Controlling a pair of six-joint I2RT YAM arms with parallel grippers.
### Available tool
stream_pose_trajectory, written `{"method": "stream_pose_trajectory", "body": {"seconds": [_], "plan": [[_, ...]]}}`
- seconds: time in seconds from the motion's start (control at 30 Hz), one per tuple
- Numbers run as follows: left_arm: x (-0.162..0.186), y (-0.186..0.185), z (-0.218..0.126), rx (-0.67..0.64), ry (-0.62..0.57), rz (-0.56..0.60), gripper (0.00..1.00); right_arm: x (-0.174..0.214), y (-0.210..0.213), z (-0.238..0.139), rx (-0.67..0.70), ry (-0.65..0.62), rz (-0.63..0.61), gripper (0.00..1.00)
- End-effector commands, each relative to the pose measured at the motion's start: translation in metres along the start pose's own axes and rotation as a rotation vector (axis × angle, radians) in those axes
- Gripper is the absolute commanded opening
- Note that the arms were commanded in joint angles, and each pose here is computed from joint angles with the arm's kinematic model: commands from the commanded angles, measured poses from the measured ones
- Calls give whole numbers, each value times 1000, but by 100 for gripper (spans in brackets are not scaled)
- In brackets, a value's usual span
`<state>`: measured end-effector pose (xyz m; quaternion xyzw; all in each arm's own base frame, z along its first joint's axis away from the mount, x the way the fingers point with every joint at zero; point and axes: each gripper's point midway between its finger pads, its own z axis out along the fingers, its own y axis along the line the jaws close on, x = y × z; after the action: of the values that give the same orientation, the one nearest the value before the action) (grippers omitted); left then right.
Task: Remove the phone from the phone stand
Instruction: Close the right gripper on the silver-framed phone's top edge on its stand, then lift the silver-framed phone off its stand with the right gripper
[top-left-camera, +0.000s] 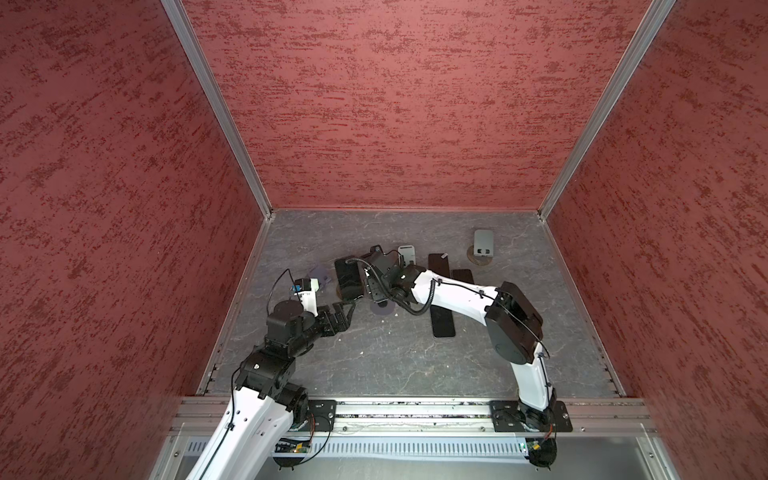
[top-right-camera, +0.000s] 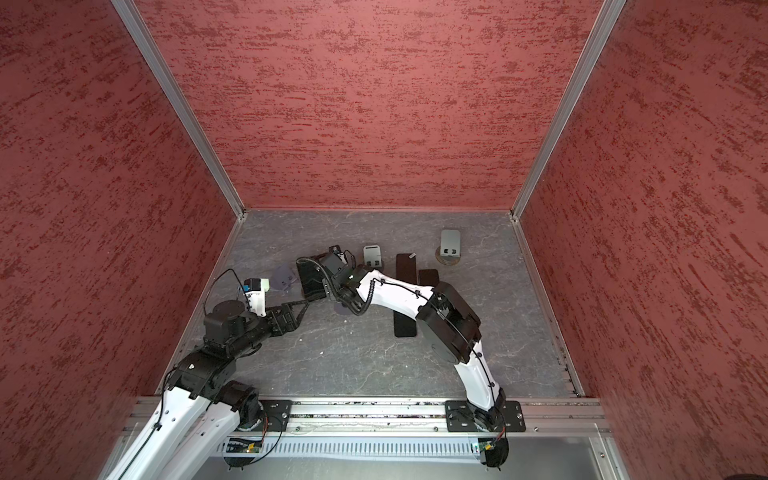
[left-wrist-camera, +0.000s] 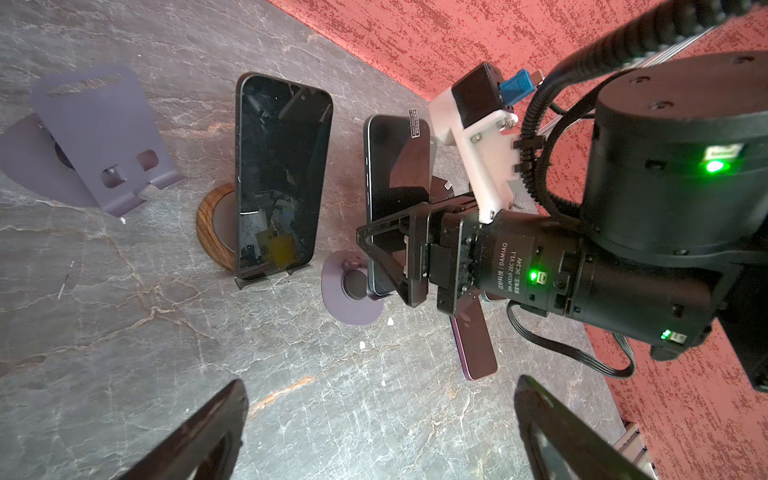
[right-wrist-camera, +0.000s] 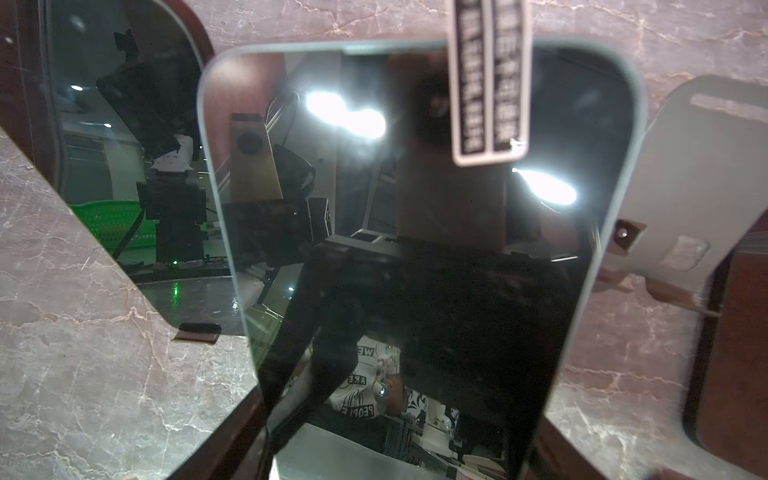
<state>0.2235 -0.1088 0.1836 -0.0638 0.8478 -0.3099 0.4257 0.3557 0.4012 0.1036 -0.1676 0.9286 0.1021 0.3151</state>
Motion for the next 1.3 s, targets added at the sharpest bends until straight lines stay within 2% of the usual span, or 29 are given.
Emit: {"method": "stream_pose_trajectory", "body": {"seconds": [0.0, 0.73, 1.27], "plan": [[1, 0, 1, 3, 2, 14, 99, -24, 10, -19, -41, -87, 15, 56], [3, 2, 2, -6, 12, 5, 100, -58, 1, -63, -52, -226, 22, 56], [3, 1, 3, -7, 18, 0, 100, -45, -67, -85, 28, -247, 129, 55]]}}
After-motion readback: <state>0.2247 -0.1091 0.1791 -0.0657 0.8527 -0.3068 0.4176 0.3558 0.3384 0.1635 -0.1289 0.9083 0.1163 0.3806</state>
